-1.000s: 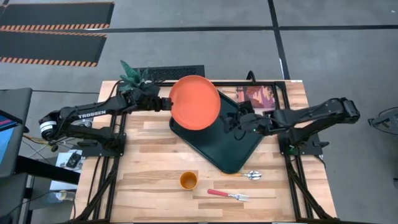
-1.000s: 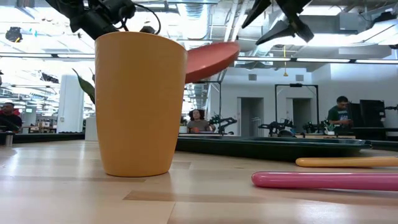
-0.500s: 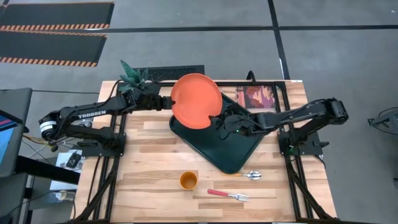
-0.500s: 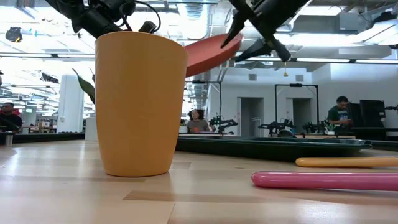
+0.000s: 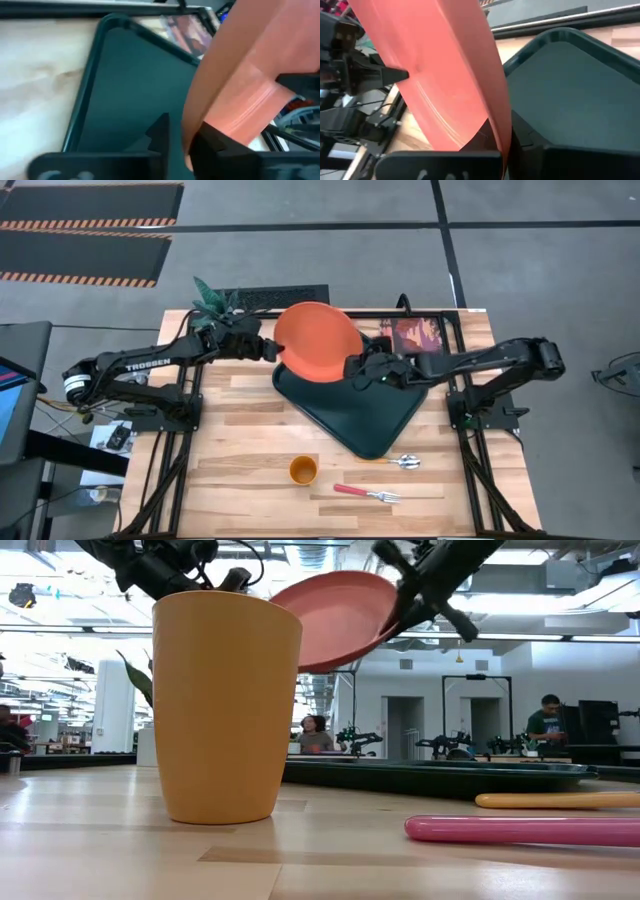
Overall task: Pick and place plate/cup/fork/spoon on tray
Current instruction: Put the orange plate on the black tray
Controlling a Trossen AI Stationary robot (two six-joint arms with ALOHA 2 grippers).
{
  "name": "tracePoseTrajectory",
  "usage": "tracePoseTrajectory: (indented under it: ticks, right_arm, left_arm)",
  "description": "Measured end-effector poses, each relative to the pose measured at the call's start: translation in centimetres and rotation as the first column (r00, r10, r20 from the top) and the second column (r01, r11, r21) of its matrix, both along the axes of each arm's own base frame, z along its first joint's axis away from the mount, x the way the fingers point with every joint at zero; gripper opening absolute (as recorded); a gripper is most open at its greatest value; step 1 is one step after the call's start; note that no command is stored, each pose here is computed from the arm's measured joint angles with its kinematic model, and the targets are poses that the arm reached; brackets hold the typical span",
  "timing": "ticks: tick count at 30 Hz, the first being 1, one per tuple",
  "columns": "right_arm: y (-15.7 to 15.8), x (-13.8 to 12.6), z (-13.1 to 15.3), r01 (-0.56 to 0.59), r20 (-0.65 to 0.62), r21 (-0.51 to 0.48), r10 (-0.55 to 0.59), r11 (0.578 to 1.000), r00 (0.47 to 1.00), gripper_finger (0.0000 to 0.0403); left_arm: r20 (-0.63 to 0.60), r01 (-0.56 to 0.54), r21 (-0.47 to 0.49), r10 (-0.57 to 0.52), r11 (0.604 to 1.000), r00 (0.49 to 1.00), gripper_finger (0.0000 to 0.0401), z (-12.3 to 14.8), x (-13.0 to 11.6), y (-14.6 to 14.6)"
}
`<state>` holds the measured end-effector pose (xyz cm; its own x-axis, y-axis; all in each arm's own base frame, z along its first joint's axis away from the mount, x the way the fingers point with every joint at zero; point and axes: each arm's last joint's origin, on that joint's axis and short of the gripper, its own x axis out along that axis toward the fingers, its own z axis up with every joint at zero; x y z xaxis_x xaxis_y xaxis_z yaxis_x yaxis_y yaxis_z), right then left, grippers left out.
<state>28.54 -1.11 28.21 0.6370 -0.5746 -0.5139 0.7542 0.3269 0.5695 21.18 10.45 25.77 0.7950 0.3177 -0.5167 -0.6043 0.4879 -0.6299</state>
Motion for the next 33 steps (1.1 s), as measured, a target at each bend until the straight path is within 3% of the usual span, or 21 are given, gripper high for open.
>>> tracePoseTrajectory:
  ticks: [6, 11, 13, 18, 25, 29, 33]
  right_arm:
    - [-3.0, -3.8, 1.2, 0.004, -0.151, 0.047, 0.003, 0.999, 0.989, 0.0008]
    - [-5.0, -5.6, -0.7, -0.035, -0.265, 0.234, 0.099, 0.972, 0.959, 0.0008]
    - [-5.2, -5.3, -2.3, -0.07, -0.249, 0.296, 0.148, 0.953, 0.957, 0.0008]
    - [-6.0, -2.9, -6.5, -0.147, -0.108, 0.38, 0.201, 0.913, 0.974, 0.0008]
    - [-6.9, 0.6, -10.1, -0.225, 0.01, 0.458, 0.248, 0.86, 0.969, 0.0008]
    - [-7.1, 1.1, -11.8, -0.201, -0.011, 0.505, 0.238, 0.84, 0.971, 0.0008]
    - [-7.4, 1.0, -12.1, -0.196, -0.025, 0.534, 0.247, 0.822, 0.969, 0.0009]
  left_arm:
    - [-0.031, 0.023, 0.041, -0.021, 0.999, 0.999, 0.0137, -0.1, -0.3, 0.4]
    - [-0.022, 0.014, -0.04, -0.015, 0.999, 1.0, 0.0196, -0.4, -0.8, 0.9]
    - [-0.012, 0.007, -0.069, -0.008, 0.998, 1.0, 0.0207, -0.4, -1.1, 1.3]
    - [0.078, 0.053, -0.104, -0.045, 0.993, 0.996, 0.0215, 0.6, -1.7, 1.4]
    - [0.258, 0.073, 0.03, -0.078, 0.997, 0.963, 0.021, 3.8, -3.0, 0.9]
    - [0.325, 0.059, 0.124, -0.097, 0.99, 0.941, 0.0194, 5.5, -4.2, 0.2]
    - [0.342, 0.032, 0.15, -0.082, 0.988, 0.936, 0.018, 6.2, -5.1, -0.2]
